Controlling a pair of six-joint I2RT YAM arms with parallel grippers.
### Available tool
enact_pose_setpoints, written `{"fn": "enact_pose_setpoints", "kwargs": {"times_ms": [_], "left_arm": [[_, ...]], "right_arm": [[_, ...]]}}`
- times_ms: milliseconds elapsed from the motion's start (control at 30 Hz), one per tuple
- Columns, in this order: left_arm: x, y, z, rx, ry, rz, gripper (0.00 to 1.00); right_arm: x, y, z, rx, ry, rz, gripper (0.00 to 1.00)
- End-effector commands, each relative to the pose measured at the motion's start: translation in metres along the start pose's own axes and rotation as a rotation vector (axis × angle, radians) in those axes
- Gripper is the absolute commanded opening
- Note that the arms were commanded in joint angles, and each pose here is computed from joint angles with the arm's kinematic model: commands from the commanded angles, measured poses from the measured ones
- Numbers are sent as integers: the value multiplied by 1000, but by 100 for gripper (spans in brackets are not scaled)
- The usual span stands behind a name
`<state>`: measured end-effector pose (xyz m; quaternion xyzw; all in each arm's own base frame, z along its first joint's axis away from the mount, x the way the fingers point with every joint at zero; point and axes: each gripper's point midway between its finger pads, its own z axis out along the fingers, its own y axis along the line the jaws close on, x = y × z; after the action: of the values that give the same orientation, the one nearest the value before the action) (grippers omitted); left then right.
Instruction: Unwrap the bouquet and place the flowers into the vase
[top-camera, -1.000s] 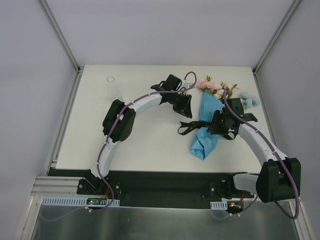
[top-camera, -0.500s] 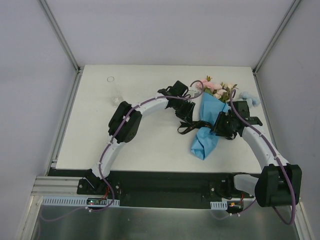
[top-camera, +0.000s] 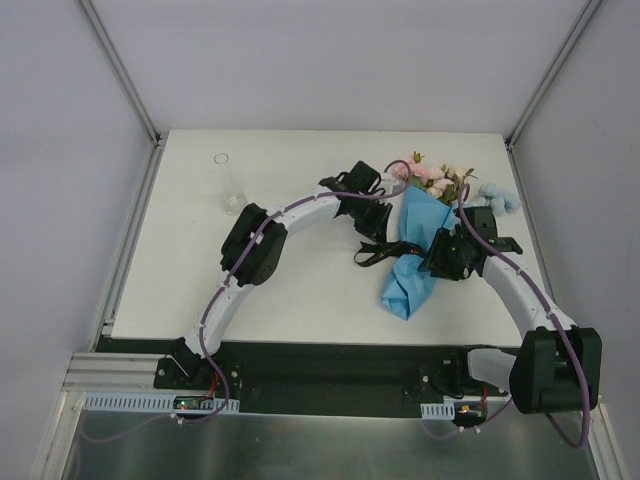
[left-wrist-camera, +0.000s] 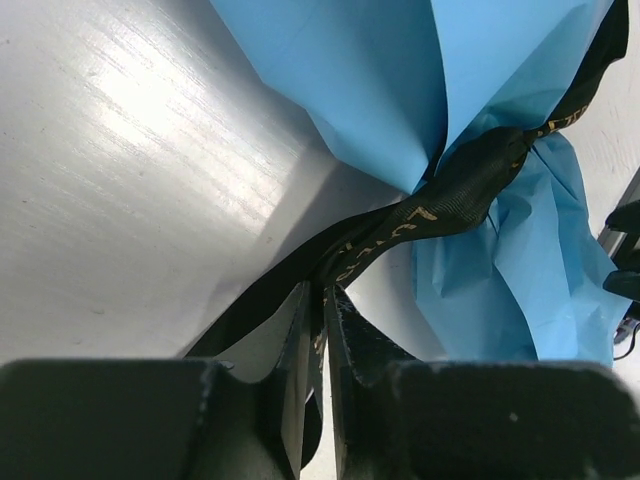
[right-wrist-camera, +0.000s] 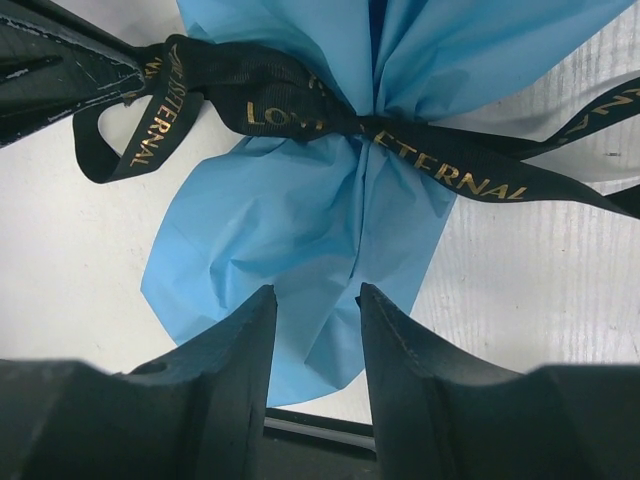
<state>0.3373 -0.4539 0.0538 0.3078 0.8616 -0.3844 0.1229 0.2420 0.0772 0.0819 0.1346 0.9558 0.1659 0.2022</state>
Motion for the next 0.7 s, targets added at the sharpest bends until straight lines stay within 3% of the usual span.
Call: {"fn": "enact_pose_setpoints", "kwargs": {"times_ms": [0,200,333,467,533,633,667], "left_arm": [[-2,-5,5,-1,2,27,8],[-3,-6,5,-6,3,32,4],[0,-4,6,-11,8,29,15],[2,-2,8,-12,15,26,17],[3,-3,10,-5,19,23,15],[1,-5,11,3,18,20,0],[0,-5,10,3,15,22,0]], "right_arm": [[-5,5,-3,-22,-24,9,42],[-6,7,3,-34,-15,20,45],[-5,10,7,-55,-4,26,51],[-7,11,7,-60,-8,23,52],[-7,11,7,-58,-12,21,52],[-5,9,10,-55,-2,25,52],[-5,9,11,-56,-2,26,51]]}}
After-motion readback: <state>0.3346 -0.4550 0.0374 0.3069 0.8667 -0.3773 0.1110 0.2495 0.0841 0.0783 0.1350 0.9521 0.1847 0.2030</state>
